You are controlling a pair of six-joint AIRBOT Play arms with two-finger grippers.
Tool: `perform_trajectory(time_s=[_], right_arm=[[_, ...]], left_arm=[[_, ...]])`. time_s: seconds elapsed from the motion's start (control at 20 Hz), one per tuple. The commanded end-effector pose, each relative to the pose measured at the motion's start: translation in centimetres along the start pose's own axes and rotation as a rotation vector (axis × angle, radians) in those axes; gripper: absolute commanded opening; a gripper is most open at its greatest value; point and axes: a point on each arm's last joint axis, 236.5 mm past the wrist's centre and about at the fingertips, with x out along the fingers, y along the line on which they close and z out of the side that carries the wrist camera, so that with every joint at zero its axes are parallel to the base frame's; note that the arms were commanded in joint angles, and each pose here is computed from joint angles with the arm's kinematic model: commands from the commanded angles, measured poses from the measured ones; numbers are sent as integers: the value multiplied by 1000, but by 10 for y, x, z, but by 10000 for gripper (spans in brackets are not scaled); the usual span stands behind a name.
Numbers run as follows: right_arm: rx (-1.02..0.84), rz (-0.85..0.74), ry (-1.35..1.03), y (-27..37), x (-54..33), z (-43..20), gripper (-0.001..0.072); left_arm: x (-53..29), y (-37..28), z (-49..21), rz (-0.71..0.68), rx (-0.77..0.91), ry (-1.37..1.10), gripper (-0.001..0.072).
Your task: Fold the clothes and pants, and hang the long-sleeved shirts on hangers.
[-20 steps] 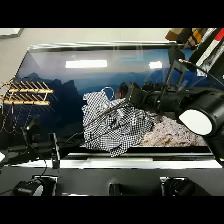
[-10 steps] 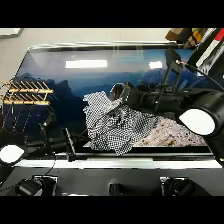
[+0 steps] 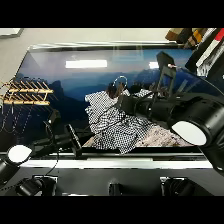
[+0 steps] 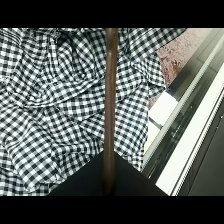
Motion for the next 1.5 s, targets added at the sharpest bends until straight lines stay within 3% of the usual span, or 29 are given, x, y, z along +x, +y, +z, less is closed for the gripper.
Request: perform_trajectory(time_s=[0.0, 0.3, 0.35, 0.5, 0.65, 0.7, 0.8, 1.0, 1.15, 1.35, 1.45], right_arm=[[-34, -76, -40, -16, 0, 9, 29], [-55, -99, -26, -20, 6, 6, 31], [-86, -93, -13, -19, 6, 4, 56], [-141, -92, -4, -19, 3, 2, 277], [-144, -76, -34, -17, -7, 7, 347], [-149, -73, -57, -18, -13, 12, 430], [-120, -99, -132, -28, -31, 30, 447], [128, -207, -270, -97, -81, 91, 491], [-172, -92, -90, -102, -72, 89, 490], [-1005, 39, 58, -90, -40, 68, 528], [-1205, 84, 81, -83, -18, 64, 556]], left_arm=[[2, -4, 2, -6, 3, -9, 14], [3, -7, 3, -11, 4, -14, 14], [3, -4, 5, 0, 3, -23, 14], [2, 2, 10, 28, 3, -45, 14], [2, 3, 10, 29, 10, -44, 14], [2, 3, 10, 29, 10, -44, 14], [2, 3, 10, 29, 10, -44, 13], [2, 3, 10, 29, 10, -44, 14], [2, 3, 10, 28, 10, -44, 14], [2, 2, 10, 27, 9, -43, 14], [2, 2, 10, 25, 9, -41, 14]])
